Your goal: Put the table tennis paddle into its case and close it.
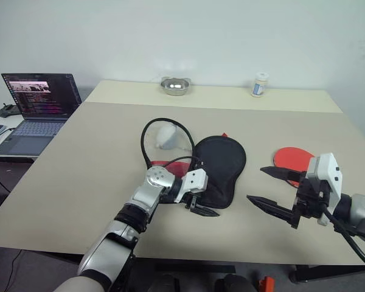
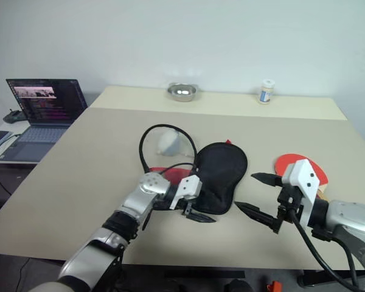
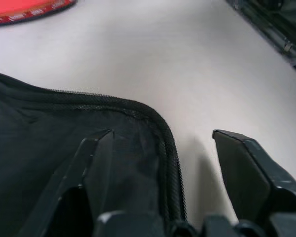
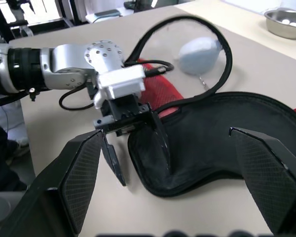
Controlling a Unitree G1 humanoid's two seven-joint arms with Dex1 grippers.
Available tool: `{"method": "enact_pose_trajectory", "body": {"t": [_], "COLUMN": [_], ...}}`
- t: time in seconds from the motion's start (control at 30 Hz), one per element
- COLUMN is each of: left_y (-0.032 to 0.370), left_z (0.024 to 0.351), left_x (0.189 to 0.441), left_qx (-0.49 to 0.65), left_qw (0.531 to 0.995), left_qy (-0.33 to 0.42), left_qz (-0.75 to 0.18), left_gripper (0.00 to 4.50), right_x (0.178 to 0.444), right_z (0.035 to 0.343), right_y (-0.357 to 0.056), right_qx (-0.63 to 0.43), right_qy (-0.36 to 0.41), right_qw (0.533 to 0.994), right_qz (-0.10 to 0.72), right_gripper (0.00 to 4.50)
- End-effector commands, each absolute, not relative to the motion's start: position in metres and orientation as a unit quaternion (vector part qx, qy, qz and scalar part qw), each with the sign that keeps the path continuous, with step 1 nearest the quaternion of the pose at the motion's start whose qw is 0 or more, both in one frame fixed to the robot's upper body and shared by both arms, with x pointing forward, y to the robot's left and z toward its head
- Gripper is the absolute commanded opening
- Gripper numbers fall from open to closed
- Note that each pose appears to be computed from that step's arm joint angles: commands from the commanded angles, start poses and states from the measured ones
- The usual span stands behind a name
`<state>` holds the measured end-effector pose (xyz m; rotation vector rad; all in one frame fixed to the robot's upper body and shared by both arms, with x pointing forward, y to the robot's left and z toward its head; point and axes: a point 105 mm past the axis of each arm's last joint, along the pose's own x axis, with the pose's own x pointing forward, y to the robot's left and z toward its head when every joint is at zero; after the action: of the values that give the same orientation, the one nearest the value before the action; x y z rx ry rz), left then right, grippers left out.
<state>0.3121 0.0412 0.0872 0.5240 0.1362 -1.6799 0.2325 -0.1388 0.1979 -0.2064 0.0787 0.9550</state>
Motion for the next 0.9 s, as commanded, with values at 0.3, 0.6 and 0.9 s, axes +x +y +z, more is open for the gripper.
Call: {"method": "enact_pose_trajectory", "body": {"t": [0.3, 0.6, 0.9], "left_y": [0.082, 0.122, 0.128], "left_z": [0.135, 0.149, 0.184], "left_x": [0.308, 0.306, 0.314], "left_qx": [0.223, 0.194, 0.166], "left_qw": [0.683, 0.699, 0.726], "left_qy": [0.022, 0.048, 0.013], "left_qz": [-0.695, -0.687, -0.667], "left_gripper": [3.31, 3.31, 3.31], "right_x": [0.300, 0.322, 0.340], "right_z": [0.145, 0.108, 0.087], "right_y": [-0.127, -0.110, -0.098], "right_qx": [0.001, 0.036, 0.036], "right_qy": [0.149, 0.211, 0.227], "right_qw": [0.935, 0.936, 0.936], "right_qz": [0.321, 0.280, 0.269], "right_gripper": [4.50, 4.50, 4.50]}}
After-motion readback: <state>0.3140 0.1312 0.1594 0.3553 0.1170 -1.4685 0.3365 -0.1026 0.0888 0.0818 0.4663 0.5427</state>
